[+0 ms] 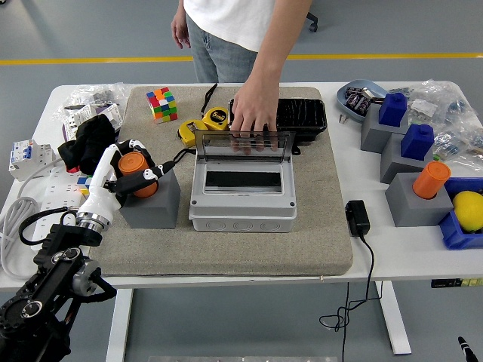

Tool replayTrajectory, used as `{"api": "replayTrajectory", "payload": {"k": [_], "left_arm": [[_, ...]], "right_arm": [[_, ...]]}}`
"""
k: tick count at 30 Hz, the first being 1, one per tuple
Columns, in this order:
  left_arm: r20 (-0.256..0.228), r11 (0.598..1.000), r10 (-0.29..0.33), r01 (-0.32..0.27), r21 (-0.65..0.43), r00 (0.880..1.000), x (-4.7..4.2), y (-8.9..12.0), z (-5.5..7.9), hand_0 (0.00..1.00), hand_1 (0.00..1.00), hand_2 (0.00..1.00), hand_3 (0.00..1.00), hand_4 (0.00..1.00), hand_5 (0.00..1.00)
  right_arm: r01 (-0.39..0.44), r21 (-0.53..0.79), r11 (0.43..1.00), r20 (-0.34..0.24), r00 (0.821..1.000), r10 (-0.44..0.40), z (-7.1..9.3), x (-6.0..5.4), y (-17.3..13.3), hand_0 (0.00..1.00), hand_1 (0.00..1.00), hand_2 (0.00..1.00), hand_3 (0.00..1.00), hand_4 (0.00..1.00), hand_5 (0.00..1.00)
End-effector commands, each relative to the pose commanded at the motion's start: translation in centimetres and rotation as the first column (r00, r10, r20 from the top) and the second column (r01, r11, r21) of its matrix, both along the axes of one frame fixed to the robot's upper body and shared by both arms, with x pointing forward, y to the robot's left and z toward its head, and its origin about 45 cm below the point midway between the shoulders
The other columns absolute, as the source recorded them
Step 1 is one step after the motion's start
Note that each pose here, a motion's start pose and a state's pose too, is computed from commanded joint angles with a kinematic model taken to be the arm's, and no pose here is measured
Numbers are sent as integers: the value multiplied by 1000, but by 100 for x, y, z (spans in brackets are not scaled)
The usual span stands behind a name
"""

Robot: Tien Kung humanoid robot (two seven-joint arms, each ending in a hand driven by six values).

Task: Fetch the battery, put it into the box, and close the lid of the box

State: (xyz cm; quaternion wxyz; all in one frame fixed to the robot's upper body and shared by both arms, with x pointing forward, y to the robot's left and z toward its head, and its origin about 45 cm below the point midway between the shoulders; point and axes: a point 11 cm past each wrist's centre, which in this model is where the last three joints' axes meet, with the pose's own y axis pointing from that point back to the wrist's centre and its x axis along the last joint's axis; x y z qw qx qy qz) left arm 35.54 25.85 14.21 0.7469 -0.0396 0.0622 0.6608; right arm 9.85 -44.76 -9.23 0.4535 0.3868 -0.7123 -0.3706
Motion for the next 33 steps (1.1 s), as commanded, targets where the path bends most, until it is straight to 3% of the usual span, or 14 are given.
{"api": "replayTrajectory", "payload": {"k": [5,18,22,26,30,33], "left_arm": [[-12,991,0,-2,-133,1000,7,-34,7,16,2,48,33,998,42],[67,988,48,-38,-147,997,88,21,293,16,2,38,22,998,107],[113,999,48,-45,-28,992,133,68,429,18,2,37,17,998,136],[174,995,10,-27,96,985,178,16,609,18,2,37,17,998,136],[235,971,-59,1,240,970,207,-139,785,25,2,36,13,998,165],[257,948,-96,10,317,962,206,-223,840,25,2,36,13,998,165]], "right_arm": [[-2,0,1000,-1,1000,2,-1,0,3,838,814,777,815,998,998],[-5,-4,1000,-3,1000,5,4,1,-12,838,813,777,815,998,998],[-6,-5,1000,-1,1000,6,9,12,-16,838,813,777,815,998,998],[-6,-8,1000,1,1000,6,17,24,-31,838,813,777,815,998,998],[-3,-10,1000,3,1000,3,26,34,-46,839,813,776,814,998,998],[-2,-10,1000,6,1000,2,28,42,-47,839,813,776,814,998,998]]}}
